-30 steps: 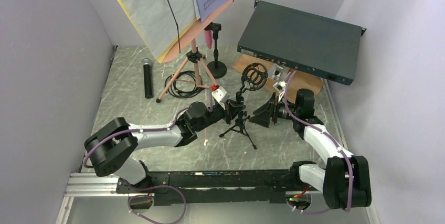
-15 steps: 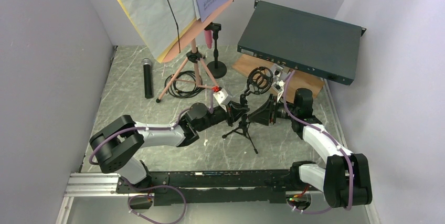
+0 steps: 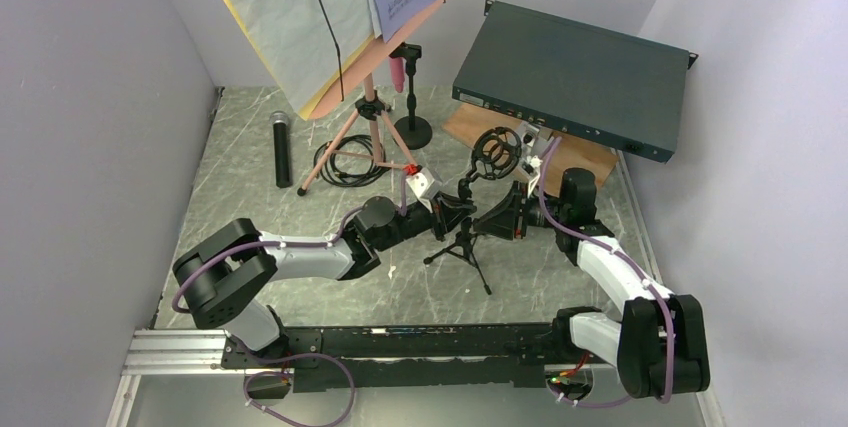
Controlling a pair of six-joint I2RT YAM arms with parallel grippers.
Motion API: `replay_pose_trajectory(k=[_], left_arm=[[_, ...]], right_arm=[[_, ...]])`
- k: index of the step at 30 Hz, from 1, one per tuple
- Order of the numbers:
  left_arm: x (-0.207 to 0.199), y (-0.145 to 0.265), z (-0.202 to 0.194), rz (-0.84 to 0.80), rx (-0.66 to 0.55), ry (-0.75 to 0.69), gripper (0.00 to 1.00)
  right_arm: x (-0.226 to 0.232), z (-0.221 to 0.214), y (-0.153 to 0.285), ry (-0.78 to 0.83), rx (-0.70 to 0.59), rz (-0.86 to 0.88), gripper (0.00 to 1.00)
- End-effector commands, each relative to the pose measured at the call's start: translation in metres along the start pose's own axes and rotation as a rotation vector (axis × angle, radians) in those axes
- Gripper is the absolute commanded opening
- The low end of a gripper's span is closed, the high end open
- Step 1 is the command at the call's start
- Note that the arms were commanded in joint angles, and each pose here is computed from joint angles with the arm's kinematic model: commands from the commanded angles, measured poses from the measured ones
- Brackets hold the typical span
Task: Pack up the instrument practice props
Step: Unscrew the knob on the microphone stand.
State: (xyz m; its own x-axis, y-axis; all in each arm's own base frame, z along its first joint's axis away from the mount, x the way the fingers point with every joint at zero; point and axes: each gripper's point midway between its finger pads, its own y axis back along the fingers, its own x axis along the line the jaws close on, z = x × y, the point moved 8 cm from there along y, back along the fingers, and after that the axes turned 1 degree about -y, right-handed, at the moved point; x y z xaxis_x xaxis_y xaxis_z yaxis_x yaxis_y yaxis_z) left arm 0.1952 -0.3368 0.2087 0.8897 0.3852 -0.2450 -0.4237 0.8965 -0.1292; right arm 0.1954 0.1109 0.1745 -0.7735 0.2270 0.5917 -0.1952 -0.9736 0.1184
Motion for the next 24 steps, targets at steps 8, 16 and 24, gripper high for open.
replay_pose_trajectory(k=[8,16,24], left_arm=[[-0.013,-0.001,0.03,0.1,-0.086,0.311,0.0],[-0.018,-0.006,0.035,0.17,0.058,0.436,0.0],[-0.019,-0.009,0.037,0.097,0.079,0.273,0.0]], right_arm=[[0.014,0.021,0.01,0.526,0.049,-0.013,0.05],[0.019,0.002,0.021,0.871,0.167,0.003,0.07],[0.033,0.007,0.018,0.707,0.105,0.067,0.39]])
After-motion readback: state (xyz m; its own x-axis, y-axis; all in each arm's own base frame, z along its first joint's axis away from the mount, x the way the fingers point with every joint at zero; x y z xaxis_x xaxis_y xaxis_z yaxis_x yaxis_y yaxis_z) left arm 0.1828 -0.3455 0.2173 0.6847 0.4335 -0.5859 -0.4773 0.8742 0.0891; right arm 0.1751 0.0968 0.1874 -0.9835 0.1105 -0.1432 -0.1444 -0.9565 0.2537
